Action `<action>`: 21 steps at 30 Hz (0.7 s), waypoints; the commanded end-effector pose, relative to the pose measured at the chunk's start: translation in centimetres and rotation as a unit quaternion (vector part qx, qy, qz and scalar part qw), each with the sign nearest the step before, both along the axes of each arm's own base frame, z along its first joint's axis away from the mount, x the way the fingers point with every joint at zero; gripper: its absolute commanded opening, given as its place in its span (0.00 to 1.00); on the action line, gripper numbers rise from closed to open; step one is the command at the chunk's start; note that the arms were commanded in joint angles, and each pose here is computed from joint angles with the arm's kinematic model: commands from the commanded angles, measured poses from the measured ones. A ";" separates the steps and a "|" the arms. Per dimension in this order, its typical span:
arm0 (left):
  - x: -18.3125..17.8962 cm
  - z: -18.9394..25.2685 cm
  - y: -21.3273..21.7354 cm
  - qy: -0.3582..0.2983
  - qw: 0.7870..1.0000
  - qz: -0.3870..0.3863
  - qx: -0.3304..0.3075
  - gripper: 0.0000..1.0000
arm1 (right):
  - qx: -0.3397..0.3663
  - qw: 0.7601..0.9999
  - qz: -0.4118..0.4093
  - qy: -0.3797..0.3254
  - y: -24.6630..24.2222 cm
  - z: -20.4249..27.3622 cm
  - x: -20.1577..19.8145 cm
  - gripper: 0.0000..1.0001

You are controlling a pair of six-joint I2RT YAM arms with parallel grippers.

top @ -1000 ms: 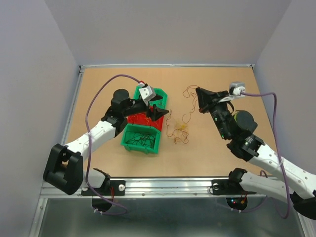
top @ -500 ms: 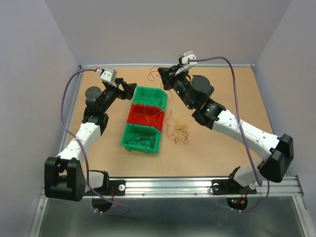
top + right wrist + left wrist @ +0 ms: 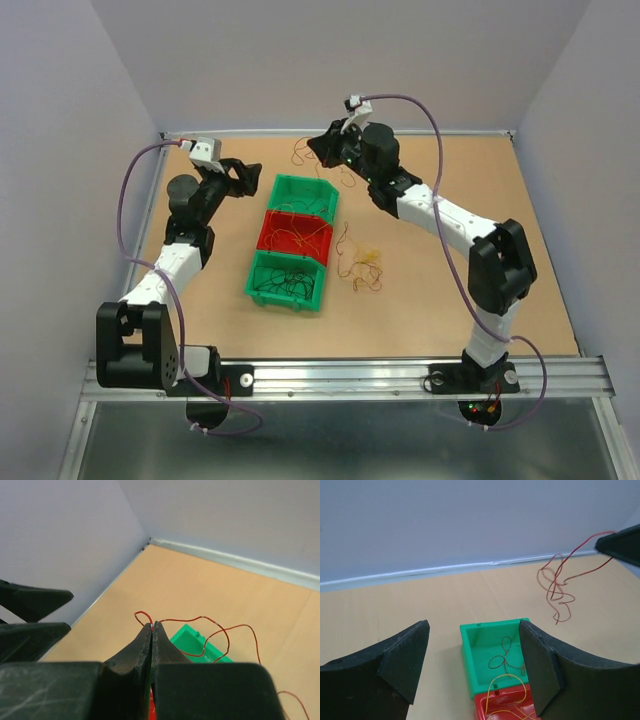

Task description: Untangle the cables

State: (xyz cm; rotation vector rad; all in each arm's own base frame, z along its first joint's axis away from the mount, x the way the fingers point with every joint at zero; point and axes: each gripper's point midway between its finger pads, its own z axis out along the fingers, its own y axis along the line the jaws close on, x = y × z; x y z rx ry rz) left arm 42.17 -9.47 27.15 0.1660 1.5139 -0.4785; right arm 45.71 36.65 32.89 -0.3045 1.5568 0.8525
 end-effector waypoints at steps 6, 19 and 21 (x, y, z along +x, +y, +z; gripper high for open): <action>0.4 1.5 -0.2 -0.043 0.999 -0.006 0.006 0.83 | 0.033 0.989 0.144 0.001 5.1 -0.3 -1.4 0.00; 0.3 1.5 0.0 -0.049 0.999 -0.003 0.013 0.83 | 0.047 0.982 0.181 -0.018 5.8 1.2 -2.4 0.01; 0.2 1.7 -0.1 -0.052 0.999 -0.004 0.012 0.83 | 0.046 0.980 0.194 -0.022 6.0 1.8 -2.8 0.01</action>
